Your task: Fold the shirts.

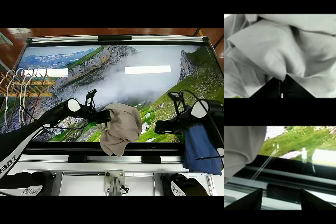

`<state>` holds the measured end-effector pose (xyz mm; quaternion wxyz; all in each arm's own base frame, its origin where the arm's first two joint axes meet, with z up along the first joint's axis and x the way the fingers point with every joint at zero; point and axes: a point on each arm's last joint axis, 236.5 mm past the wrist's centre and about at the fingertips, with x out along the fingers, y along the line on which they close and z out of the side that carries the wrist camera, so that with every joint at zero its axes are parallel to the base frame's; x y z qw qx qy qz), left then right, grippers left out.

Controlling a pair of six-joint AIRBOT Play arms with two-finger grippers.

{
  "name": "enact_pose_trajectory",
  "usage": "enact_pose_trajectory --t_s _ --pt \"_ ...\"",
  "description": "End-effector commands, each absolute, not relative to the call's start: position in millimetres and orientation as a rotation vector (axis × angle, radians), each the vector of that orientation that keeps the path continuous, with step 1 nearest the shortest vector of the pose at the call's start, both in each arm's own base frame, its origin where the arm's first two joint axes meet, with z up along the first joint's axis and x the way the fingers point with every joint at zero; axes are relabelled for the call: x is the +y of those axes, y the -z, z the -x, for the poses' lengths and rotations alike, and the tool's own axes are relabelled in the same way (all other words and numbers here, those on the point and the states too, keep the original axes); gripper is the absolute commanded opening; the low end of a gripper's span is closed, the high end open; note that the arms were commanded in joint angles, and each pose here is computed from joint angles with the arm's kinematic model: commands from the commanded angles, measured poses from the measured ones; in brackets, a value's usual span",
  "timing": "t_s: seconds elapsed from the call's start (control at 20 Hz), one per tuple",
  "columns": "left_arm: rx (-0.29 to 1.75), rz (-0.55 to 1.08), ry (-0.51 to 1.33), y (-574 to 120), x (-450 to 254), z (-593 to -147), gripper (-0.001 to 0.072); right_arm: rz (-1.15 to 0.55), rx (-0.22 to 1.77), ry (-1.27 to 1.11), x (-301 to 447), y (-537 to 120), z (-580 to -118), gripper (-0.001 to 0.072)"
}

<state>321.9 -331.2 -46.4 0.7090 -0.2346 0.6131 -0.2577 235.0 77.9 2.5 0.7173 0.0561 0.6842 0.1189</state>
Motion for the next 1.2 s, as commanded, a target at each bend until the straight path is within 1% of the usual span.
enact_pose_trajectory --t_s 0.0,0.15,0.25,0.35,0.55,0.6,0.65,0.7,0.75,0.85,0.95,1.05,1.15 --pt "1.338 0.542 0.589 42.7 -329.0 -329.5 0.0043 -0.318 1.485 -0.314 112.4 24.4 -234.2 0.0581" --pt "1.339 0.496 0.648 30.5 -321.2 -323.3 0.0042 -0.482 1.480 -0.304 132.9 49.9 -244.0 0.0581" --pt "1.324 0.478 0.677 19.8 -319.5 -320.6 0.0042 -0.532 1.490 -0.282 137.5 69.1 -256.3 0.0581" --pt "1.297 0.463 0.688 9.1 -317.7 -320.9 0.0042 -0.625 1.486 -0.270 148.0 81.7 -269.2 0.0581" --pt "1.252 0.462 0.708 -10.5 -317.4 -321.1 0.0042 -0.758 1.511 -0.262 164.0 100.5 -279.1 0.0580" --pt "1.242 0.458 0.711 -14.0 -316.8 -321.2 0.0042 -0.791 1.519 -0.256 167.3 102.8 -280.2 0.0521" --pt "1.233 0.453 0.712 -16.0 -316.0 -321.8 0.0042 -0.810 1.524 -0.252 169.0 104.3 -280.6 0.0361" --pt "1.225 0.448 0.710 -17.7 -314.4 -323.0 0.0042 -0.816 1.524 -0.250 169.5 104.8 -281.2 0.0171" --pt "1.221 0.449 0.706 -18.5 -312.3 -324.7 0.0042 -0.814 1.515 -0.257 169.9 103.3 -282.7 0.0067" --pt "1.201 0.454 0.700 -24.4 -307.7 -331.5 0.0042 -0.734 1.455 -0.354 172.6 87.4 -291.2 0.0064" --pt "1.116 0.414 0.750 -51.2 -310.1 -342.6 0.0041 -0.650 1.317 -0.455 175.7 46.2 -314.2 0.0064" --pt "0.981 0.361 0.837 -107.5 -319.0 -353.2 0.0041 -0.507 1.058 -0.584 179.1 -38.0 -346.6 0.0064" --pt "0.772 0.274 0.956 -198.6 -327.7 -353.7 0.0041 -0.367 0.760 -0.666 179.4 -146.0 -364.1 0.0064"
